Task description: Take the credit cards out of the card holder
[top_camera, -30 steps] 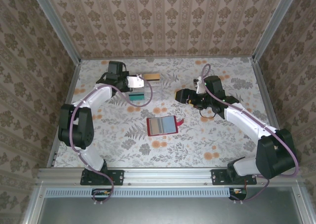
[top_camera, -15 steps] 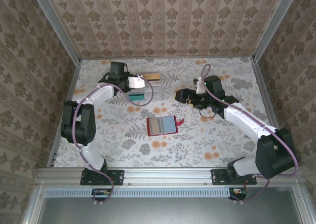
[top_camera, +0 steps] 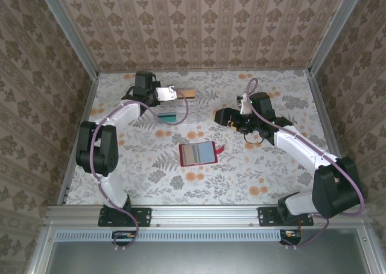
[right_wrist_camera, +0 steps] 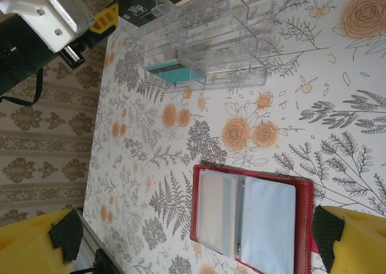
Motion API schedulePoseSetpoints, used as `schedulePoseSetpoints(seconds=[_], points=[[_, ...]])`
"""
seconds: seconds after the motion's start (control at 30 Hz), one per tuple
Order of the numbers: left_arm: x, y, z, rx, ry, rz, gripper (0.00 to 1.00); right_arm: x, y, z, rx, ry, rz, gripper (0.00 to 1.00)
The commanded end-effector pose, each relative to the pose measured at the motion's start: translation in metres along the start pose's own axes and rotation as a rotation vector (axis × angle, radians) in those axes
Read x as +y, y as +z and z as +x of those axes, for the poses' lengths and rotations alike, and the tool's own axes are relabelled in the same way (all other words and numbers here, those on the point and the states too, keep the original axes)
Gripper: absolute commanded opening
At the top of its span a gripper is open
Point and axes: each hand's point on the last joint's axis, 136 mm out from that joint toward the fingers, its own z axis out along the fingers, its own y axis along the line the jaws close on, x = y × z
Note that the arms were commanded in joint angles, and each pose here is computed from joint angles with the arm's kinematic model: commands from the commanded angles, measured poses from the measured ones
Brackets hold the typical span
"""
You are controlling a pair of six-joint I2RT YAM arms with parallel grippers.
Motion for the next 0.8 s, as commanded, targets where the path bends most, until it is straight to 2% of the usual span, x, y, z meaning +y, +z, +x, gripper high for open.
schedulePoseSetpoints(seconds=[0.0, 0.33, 0.57, 0.63, 0.7, 0.73, 0.77], points=[[0.010, 0.006, -0.001, 0.010, -0.030, -0.027, 0.40, 0.003, -0.001, -0.003, -0.006, 0.008, -0.019, 1.00], [0.018, 0.002, -0.008, -0.008, -0.068, -0.060, 0.44, 0.003, -0.003, 0.000, -0.008, 0.010, -0.020, 1.00], [0.039, -0.026, -0.021, -0.051, -0.154, -0.142, 0.51, 0.004, -0.004, 0.002, -0.005, 0.004, -0.017, 1.00], [0.048, -0.039, -0.026, -0.065, -0.192, -0.168, 0.60, 0.004, -0.004, 0.003, -0.002, -0.004, -0.012, 1.00], [0.055, -0.053, -0.031, -0.081, -0.242, -0.194, 0.80, 0.005, -0.003, 0.006, 0.004, -0.019, -0.001, 1.00], [0.058, -0.061, -0.032, -0.089, -0.268, -0.204, 0.99, 0.005, -0.002, 0.008, 0.009, -0.025, 0.005, 1.00], [0.059, -0.067, -0.034, -0.093, -0.286, -0.214, 1.00, 0.006, -0.001, 0.010, 0.014, -0.032, 0.011, 1.00]])
